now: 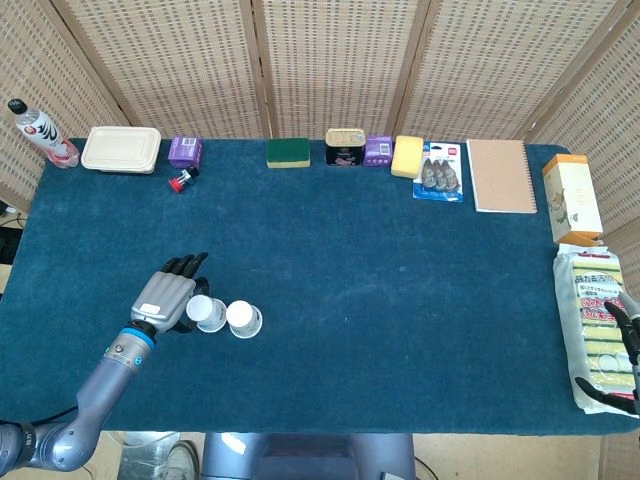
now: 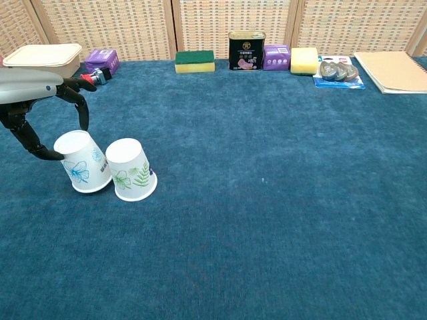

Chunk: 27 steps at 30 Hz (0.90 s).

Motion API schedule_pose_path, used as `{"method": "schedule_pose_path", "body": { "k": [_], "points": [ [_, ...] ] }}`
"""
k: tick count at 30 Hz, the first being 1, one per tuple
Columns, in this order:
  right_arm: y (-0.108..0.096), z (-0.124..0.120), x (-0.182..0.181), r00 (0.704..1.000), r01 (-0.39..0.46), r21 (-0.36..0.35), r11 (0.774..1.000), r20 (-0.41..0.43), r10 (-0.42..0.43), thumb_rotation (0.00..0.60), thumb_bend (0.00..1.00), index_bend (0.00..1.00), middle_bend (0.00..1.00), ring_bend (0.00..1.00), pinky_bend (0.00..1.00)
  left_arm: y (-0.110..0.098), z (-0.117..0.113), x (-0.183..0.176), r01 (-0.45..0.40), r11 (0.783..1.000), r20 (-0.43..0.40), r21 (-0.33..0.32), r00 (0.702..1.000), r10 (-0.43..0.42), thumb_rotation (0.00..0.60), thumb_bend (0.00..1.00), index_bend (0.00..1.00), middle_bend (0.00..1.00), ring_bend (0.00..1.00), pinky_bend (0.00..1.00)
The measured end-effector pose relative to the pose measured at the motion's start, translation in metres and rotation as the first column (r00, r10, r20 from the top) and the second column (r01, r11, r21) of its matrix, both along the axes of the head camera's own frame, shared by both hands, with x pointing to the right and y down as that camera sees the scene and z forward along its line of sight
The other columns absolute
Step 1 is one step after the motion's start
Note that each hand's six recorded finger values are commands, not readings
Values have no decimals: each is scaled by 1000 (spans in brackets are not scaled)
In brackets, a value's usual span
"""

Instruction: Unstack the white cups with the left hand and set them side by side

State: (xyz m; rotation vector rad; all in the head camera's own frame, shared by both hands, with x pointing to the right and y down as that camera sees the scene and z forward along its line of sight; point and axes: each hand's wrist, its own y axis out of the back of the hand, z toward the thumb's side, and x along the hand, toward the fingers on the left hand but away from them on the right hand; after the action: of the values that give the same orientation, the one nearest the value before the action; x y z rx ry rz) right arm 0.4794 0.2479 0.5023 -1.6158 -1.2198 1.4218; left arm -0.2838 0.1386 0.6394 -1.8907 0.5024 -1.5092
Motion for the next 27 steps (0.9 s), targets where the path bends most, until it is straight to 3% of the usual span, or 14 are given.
{"method": "schedule_pose_path", "body": {
  "k": [10, 17, 23, 27],
  "points": [
    [0, 0, 0, 1000, -1, 0, 1000, 2, 1, 600, 0, 14, 0, 0, 0, 2, -2, 0, -5, 1000, 4, -4, 1000, 5, 600, 202, 184, 0, 0, 75],
    [0, -1, 1, 1000, -3, 1, 1000, 6, 3, 600, 0, 14, 0, 0, 0, 0, -14, -3, 15, 1000, -37, 12, 999, -15, 600, 170, 2, 0, 0, 75],
    [-1, -1, 2, 1000, -5, 3, 1000, 6, 5, 600, 0, 14, 0, 0, 0, 4, -38, -23, 28, 995, -76, 97, 997, -20, 600, 149, 0, 0, 0, 75],
    [-1, -2, 1, 1000, -6, 6, 1000, 8, 6, 600, 0, 14, 0, 0, 0, 19, -54, -52, 63, 982, -94, 180, 994, -46, 600, 147, 0, 0, 0, 75]
  ]
}}
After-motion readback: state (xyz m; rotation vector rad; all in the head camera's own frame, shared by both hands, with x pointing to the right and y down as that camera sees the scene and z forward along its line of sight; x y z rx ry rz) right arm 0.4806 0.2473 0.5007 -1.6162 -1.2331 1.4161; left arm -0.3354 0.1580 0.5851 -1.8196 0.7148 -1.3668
